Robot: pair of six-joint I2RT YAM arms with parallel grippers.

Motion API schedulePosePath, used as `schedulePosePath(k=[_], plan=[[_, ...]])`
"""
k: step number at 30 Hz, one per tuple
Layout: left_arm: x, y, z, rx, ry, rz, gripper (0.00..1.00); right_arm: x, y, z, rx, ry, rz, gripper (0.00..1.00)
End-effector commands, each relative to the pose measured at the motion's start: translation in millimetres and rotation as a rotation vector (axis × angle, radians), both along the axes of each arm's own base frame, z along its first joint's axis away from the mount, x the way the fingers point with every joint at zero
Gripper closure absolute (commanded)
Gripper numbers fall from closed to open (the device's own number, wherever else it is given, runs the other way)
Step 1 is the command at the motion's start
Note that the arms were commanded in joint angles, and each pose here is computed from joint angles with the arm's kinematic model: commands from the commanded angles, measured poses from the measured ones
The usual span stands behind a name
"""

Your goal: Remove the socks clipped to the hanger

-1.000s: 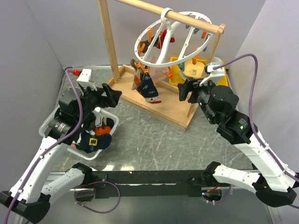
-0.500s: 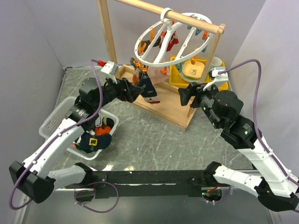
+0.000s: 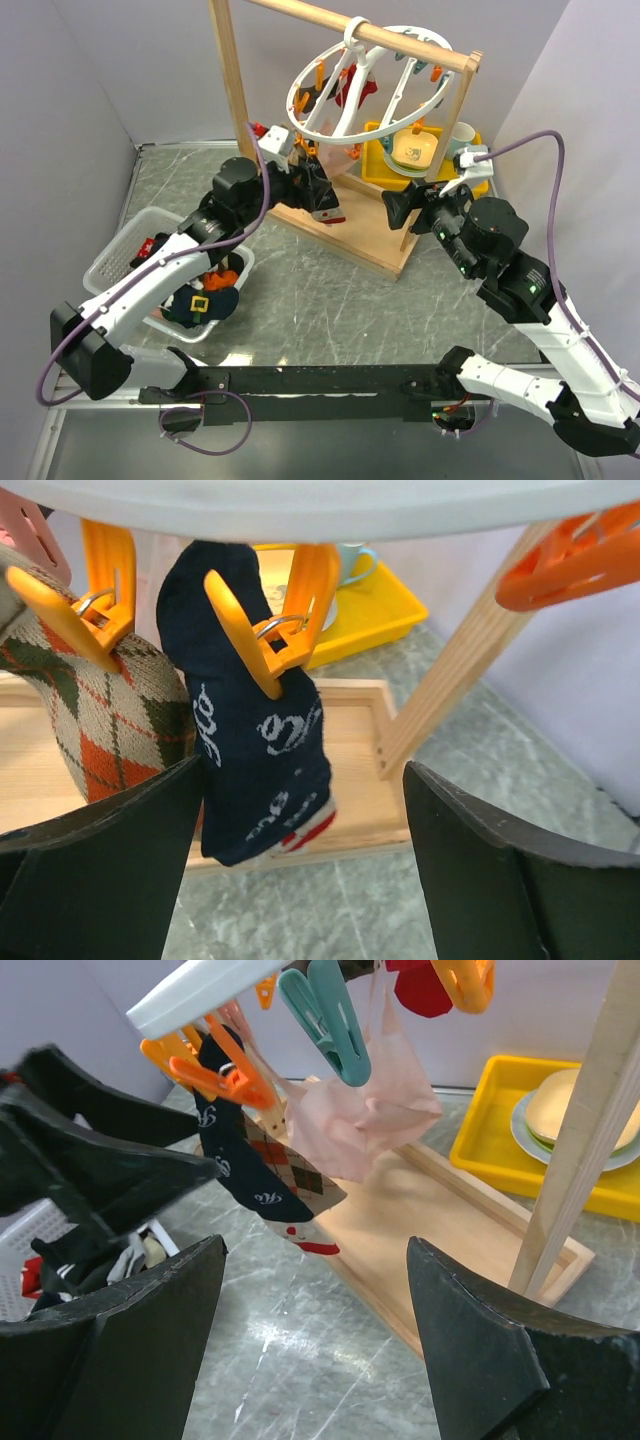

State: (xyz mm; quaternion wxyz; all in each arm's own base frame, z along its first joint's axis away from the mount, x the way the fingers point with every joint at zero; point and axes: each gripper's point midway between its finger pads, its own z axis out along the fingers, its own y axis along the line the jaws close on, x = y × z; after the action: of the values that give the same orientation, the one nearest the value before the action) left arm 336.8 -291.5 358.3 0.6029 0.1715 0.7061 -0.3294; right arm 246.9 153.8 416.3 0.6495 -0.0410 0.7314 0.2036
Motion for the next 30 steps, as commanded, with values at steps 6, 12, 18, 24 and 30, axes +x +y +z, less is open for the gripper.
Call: schedulePosePath(k=[6,12,18,24,30], plan=[[28,-6,7,0.038,-0.08,0.1,0.35,-6,-9,11,0.048,-0.03,-0.007,0.19],[19,-9,9,0.061,-0.079,0.065,0.99,-8,-9,8,0.048,-0.023,-0.001,0.19],[-4,-13,14,0.128,-0.101,-0.047,0.99,-7,-2,10,0.051,-0.029,0.028,0.19],[-18,-6,21,0.167,-0.136,-0.087,0.99,-9,26,11,0.067,0.006,0.145,0.18],[-31,-4,14,0.121,-0.175,-0.114,0.99,-2,62,12,0.159,0.156,0.216,0.12]])
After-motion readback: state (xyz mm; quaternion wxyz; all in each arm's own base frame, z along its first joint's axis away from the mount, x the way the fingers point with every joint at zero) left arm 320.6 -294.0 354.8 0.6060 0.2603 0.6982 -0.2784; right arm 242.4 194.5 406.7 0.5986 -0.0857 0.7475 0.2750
